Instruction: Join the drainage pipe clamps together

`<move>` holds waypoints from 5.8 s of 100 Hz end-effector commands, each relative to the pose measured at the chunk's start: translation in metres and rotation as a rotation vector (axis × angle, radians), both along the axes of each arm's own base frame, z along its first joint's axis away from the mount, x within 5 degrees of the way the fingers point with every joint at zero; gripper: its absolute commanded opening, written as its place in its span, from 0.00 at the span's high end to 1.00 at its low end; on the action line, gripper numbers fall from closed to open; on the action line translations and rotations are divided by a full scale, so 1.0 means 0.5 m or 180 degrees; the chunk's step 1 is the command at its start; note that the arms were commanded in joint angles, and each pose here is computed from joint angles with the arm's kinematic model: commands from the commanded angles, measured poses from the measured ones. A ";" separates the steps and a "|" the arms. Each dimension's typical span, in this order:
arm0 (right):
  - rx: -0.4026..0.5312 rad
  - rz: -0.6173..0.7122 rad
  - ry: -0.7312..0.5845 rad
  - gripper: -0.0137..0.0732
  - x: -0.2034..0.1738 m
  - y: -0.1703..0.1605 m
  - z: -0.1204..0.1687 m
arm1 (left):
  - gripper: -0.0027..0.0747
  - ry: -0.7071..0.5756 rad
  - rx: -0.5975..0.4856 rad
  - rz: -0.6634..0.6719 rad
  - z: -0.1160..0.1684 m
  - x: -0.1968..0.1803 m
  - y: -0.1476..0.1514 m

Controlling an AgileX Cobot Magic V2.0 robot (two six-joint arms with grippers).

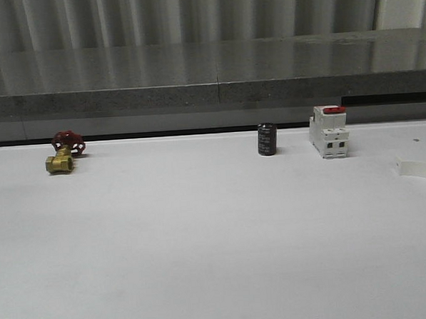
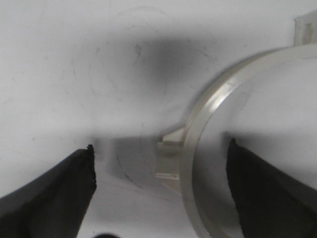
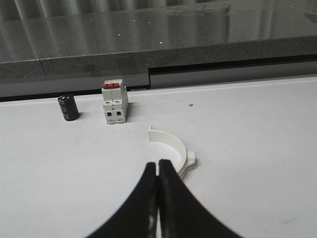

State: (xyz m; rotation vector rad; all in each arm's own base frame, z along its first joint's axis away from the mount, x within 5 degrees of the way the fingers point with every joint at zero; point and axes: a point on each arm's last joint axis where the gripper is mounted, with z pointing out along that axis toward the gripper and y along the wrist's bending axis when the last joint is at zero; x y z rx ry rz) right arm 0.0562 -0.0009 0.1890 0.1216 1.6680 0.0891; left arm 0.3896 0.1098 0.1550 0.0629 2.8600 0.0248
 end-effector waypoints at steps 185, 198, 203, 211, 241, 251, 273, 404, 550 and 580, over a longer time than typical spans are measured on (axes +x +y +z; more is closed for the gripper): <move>-0.0034 -0.0012 -0.0347 0.92 -0.002 0.000 0.026 | 0.98 -0.0518 -0.0703 -0.0557 0.165 -0.079 -0.594; -0.0034 -0.0012 -0.0347 0.92 -0.002 0.000 0.026 | 0.98 -0.0325 -0.0671 -0.0501 0.110 -0.075 -0.620; -0.0034 -0.0012 -0.0347 0.92 -0.002 0.000 0.026 | 0.98 -0.0266 -0.0650 -0.0468 0.094 -0.072 -0.621; -0.0034 -0.0012 -0.0347 0.92 -0.002 0.000 0.026 | 0.98 -0.0196 -0.0625 -0.0412 0.075 -0.069 -0.622; -0.0034 -0.0012 -0.0347 0.92 -0.002 0.000 0.026 | 0.97 -0.0156 -0.0601 -0.0403 0.053 -0.063 -0.625; -0.0034 -0.0012 -0.0347 0.92 -0.002 0.000 0.026 | 0.86 -0.0142 -0.0604 -0.0397 0.052 -0.064 -0.625; -0.0034 -0.0012 -0.0347 0.92 -0.002 0.000 0.026 | 0.23 -0.0066 -0.0586 -0.0385 0.051 -0.068 -0.624; -0.0034 -0.0012 -0.0347 0.92 -0.002 0.000 0.026 | 0.12 -0.2603 -0.0437 -0.0066 0.417 -0.414 -0.256; 0.0074 -0.0040 0.0448 0.92 0.061 -0.002 0.208 | 0.99 -0.3448 -0.0729 -0.0051 0.288 -0.674 -0.240; 0.0083 -0.0056 0.1282 0.92 0.193 -0.005 0.256 | 0.99 -0.3448 -0.0729 -0.0051 0.288 -0.674 -0.240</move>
